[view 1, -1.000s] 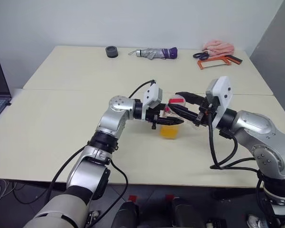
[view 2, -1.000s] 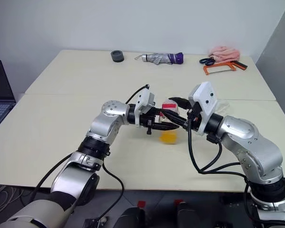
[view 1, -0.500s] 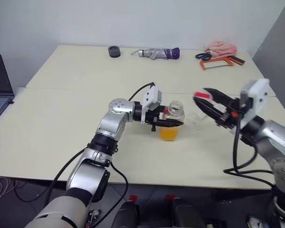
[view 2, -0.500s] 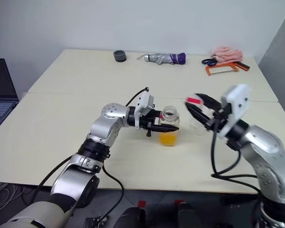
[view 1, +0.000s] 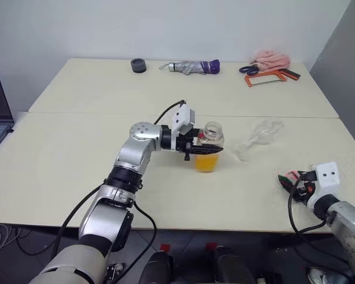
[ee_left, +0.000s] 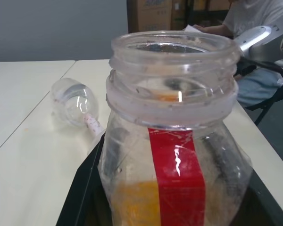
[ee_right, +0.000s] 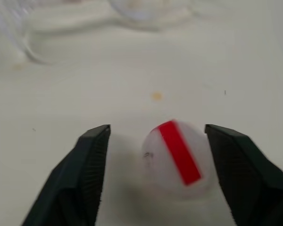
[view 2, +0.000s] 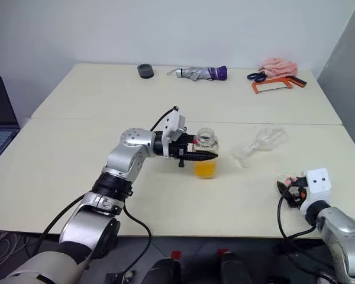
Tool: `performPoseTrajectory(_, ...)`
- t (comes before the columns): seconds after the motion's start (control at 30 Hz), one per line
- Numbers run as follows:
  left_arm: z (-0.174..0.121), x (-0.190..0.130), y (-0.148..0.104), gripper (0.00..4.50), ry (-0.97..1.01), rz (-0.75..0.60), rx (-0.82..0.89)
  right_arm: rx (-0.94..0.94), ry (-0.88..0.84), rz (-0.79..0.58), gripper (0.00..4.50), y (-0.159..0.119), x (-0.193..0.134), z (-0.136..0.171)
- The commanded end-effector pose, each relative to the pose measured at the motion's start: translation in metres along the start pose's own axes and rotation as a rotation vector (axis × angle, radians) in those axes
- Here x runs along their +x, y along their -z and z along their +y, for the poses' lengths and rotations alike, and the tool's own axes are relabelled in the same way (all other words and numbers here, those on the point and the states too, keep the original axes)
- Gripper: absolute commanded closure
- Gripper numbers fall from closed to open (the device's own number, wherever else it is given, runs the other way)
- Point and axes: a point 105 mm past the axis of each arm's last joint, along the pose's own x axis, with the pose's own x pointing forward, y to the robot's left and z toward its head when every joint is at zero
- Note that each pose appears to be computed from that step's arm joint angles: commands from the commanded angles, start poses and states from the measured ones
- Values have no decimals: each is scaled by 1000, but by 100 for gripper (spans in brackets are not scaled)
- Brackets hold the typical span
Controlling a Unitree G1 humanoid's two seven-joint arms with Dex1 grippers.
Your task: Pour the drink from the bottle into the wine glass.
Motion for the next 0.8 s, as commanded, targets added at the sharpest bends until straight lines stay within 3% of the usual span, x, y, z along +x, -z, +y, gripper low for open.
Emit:
performPoseTrajectory(0.03, 9, -11, -20, 276, -62, -45, 53, -43, -8, -101, 0, -29, -9, -4)
performPoseTrajectory(0.17, 29, -35, -25, 276, -235, -60, 59, -208, -138, -157, 0, -60, -21, 15)
performPoseTrajectory(0.37, 75, -92, -29, 276, -695, -87, 63, -307, -544, -304, 0, -114, -20, 104)
performPoseTrajectory(0.47, 97, -141, -21, 276, -1012, -85, 32, -323, -700, -389, 0, -143, -6, 150)
performPoseTrajectory(0.63, 101, -189, -7, 276, -1244, -83, -21, -358, -833, -423, 0, -162, 19, 204)
performPoseTrajectory(0.8, 99, -215, 0, 277, -1356, -106, -53, -396, -887, -446, 0, -172, 33, 242)
